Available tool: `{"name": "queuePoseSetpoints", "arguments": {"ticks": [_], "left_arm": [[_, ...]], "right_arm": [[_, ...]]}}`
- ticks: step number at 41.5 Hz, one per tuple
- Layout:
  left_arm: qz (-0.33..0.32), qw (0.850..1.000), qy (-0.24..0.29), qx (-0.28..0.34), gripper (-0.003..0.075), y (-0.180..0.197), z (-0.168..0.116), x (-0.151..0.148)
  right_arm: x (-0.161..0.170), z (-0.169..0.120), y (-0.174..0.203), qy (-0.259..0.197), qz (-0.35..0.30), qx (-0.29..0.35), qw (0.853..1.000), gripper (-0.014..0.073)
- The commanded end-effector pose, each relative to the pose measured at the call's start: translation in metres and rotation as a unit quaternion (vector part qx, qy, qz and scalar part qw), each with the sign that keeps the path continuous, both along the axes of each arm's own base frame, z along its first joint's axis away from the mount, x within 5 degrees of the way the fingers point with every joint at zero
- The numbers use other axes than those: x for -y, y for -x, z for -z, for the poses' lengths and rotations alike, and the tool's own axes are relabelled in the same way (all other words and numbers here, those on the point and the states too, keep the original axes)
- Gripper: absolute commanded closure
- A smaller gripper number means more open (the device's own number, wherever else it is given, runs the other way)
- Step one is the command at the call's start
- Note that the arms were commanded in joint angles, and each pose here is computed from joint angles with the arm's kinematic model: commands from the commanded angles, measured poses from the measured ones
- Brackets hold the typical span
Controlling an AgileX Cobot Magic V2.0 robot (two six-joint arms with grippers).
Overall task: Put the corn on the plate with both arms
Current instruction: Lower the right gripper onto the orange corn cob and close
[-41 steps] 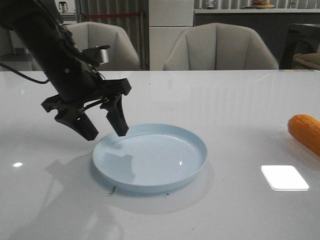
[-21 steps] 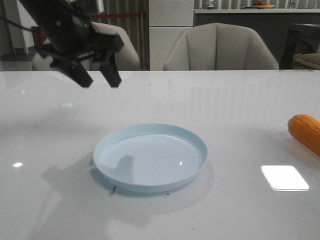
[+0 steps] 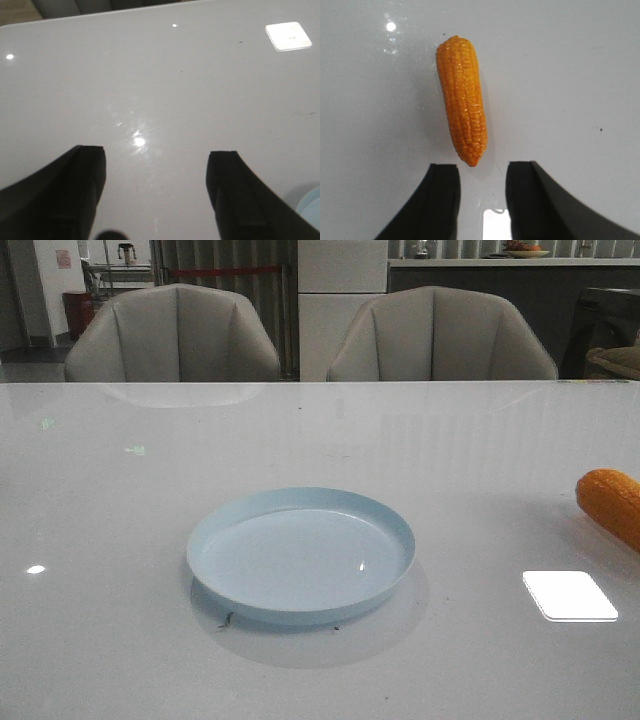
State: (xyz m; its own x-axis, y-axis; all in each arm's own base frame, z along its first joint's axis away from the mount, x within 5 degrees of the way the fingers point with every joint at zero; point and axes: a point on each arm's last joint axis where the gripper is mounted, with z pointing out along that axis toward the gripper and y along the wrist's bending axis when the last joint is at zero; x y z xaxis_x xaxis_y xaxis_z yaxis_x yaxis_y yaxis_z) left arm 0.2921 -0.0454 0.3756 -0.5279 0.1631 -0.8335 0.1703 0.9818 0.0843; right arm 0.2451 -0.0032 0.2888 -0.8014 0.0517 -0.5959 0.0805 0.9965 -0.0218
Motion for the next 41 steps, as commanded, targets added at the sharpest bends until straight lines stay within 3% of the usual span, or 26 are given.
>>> {"name": "queuePoseSetpoints", "arguments": {"ticks": [1, 10, 19, 33, 41], "left_arm": [[-0.017, 0.996, 0.017, 0.086, 0.0225, 0.026, -0.012, -0.015], [-0.025, 0.995, 0.017, 0.098, 0.0225, 0.077, 0.025, -0.026], [-0.025, 0.996, 0.016, 0.084, 0.0225, 0.101, 0.047, -0.028], [-0.026, 0.996, 0.018, 0.079, 0.0225, 0.106, 0.049, -0.029], [-0.026, 0.996, 0.020, 0.086, 0.0225, 0.105, 0.048, -0.028]], "right_arm": [[0.002, -0.018, -0.003, 0.010, -0.004, 0.047, 0.999, 0.0246], [0.002, -0.018, -0.003, 0.011, -0.004, 0.047, 0.999, 0.0246], [0.002, -0.018, -0.003, 0.010, -0.004, 0.047, 0.999, 0.0246], [0.002, -0.018, -0.007, 0.010, -0.006, 0.059, 0.998, 0.0241], [0.003, -0.016, -0.033, 0.020, -0.009, -0.002, 1.000, 0.0241]]}}
